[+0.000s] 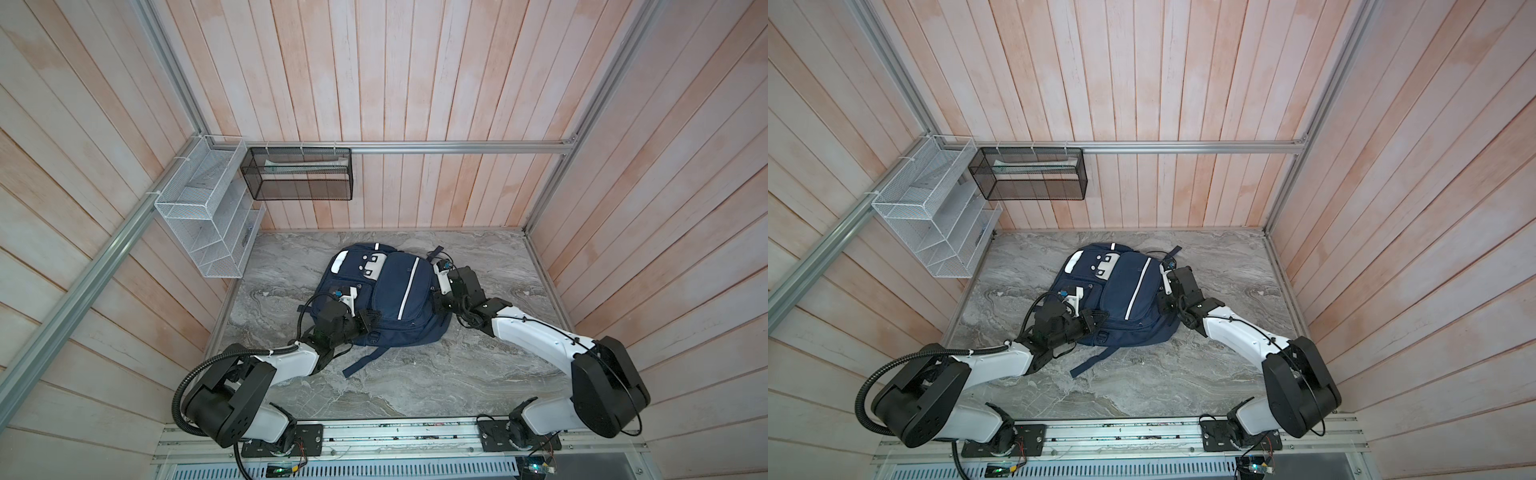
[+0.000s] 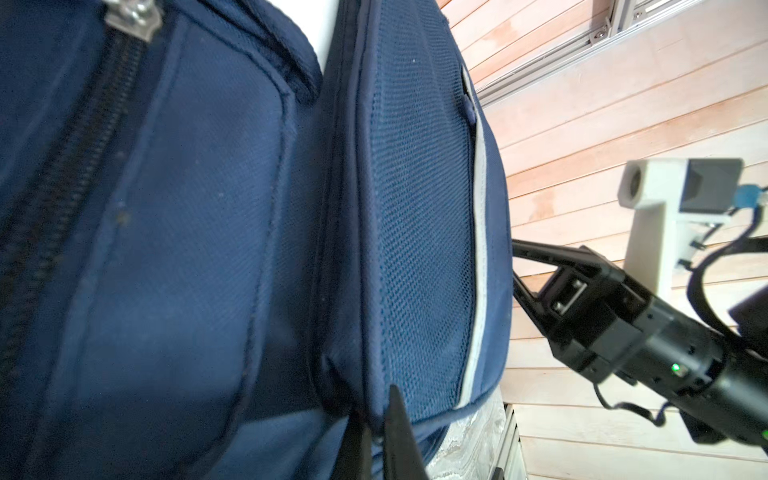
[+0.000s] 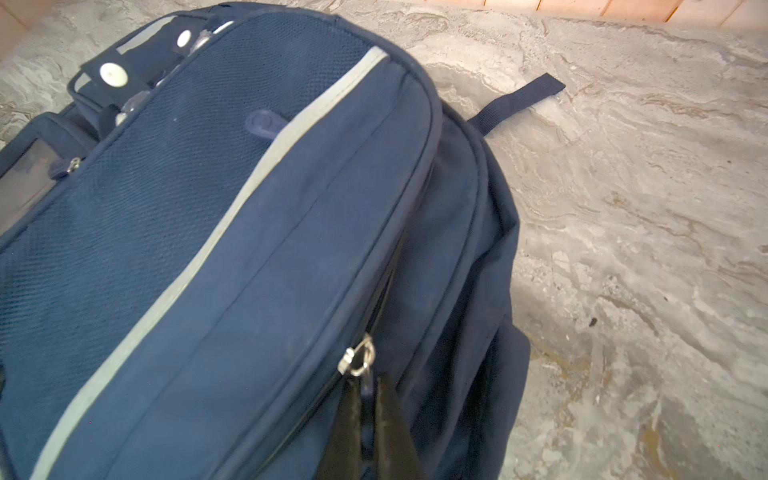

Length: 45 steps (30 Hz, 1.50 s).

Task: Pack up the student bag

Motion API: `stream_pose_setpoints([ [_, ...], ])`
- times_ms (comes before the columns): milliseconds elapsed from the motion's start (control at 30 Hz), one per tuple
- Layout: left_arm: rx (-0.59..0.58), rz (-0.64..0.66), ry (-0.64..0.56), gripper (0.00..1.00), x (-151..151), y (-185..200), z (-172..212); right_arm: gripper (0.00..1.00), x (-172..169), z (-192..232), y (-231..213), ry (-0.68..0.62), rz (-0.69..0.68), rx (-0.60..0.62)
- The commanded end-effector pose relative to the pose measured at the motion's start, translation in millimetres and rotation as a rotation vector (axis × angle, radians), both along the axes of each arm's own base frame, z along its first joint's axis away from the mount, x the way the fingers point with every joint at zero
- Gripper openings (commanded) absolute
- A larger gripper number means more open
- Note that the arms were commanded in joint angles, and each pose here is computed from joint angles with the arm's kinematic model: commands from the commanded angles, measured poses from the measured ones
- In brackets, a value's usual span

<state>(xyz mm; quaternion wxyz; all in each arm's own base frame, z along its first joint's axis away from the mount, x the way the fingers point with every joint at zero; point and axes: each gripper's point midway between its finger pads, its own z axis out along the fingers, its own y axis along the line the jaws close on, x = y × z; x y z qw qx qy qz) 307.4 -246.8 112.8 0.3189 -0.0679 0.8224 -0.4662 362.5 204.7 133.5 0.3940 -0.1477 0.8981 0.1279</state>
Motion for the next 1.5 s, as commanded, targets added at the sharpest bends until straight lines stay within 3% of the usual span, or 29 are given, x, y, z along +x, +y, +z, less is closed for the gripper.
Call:
stream_pose_setpoints([
  [0, 0.107, 0.072, 0.079, 0.0, 3, 28, -37, 0.0, 22, 21, -21, -0.06, -0.07, -0.066],
  [167, 0.122, 0.075, 0.004, 0.0, 30, 38, -11, 0.0, -29, 8, -7, -0.031, -0.027, -0.12],
  [367, 0.127, 0.169, -0.044, 0.0, 69, 68, 9, 0.0, -94, 10, 37, 0.035, 0.071, 0.005],
  [500, 0.099, 0.154, -0.078, 0.11, 98, 69, 32, 0.0, -120, 9, 86, 0.059, 0.174, 0.091],
  [567, 0.11, 0.16, -0.089, 0.22, 104, 73, 43, 0.0, -120, 10, 107, 0.062, 0.204, 0.08],
  [633, 0.125, 0.199, -0.11, 0.44, 99, 83, 53, 0.0, -108, 13, 118, 0.064, 0.178, 0.041],
  [700, 0.15, 0.237, -0.102, 0.54, 86, 95, 53, 0.0, -98, 19, 129, 0.054, 0.171, 0.039],
  [833, 0.105, 0.228, -0.012, 0.57, 41, 100, 41, 0.0, -97, 33, 155, 0.041, 0.24, 0.134],
  [933, 0.014, 0.141, 0.039, 0.58, 6, 70, 39, 0.0, -100, 34, 168, 0.049, 0.281, 0.162],
  [1100, -0.116, 0.092, 0.028, 0.64, -4, 43, 50, 0.0, -108, 28, 178, 0.059, 0.329, 0.153],
  [1167, -0.143, 0.064, -0.004, 0.65, 2, 33, 62, 0.0, -112, 25, 179, 0.067, 0.339, 0.148],
  [1300, -0.068, 0.031, -0.003, 0.64, 14, 12, 58, 0.0, -115, 24, 175, 0.072, 0.336, 0.151],
  [1333, -0.049, 0.026, 0.011, 0.6, 17, 9, 52, 0.0, -116, 23, 173, 0.073, 0.334, 0.15],
  [1367, -0.03, 0.017, 0.019, 0.53, 18, 7, 46, 0.0, -117, 21, 171, 0.072, 0.33, 0.149],
  [1467, 0.043, 0.023, 0.056, 0.15, 23, 13, 26, 0.0, -117, 14, 159, 0.076, 0.292, 0.127],
])
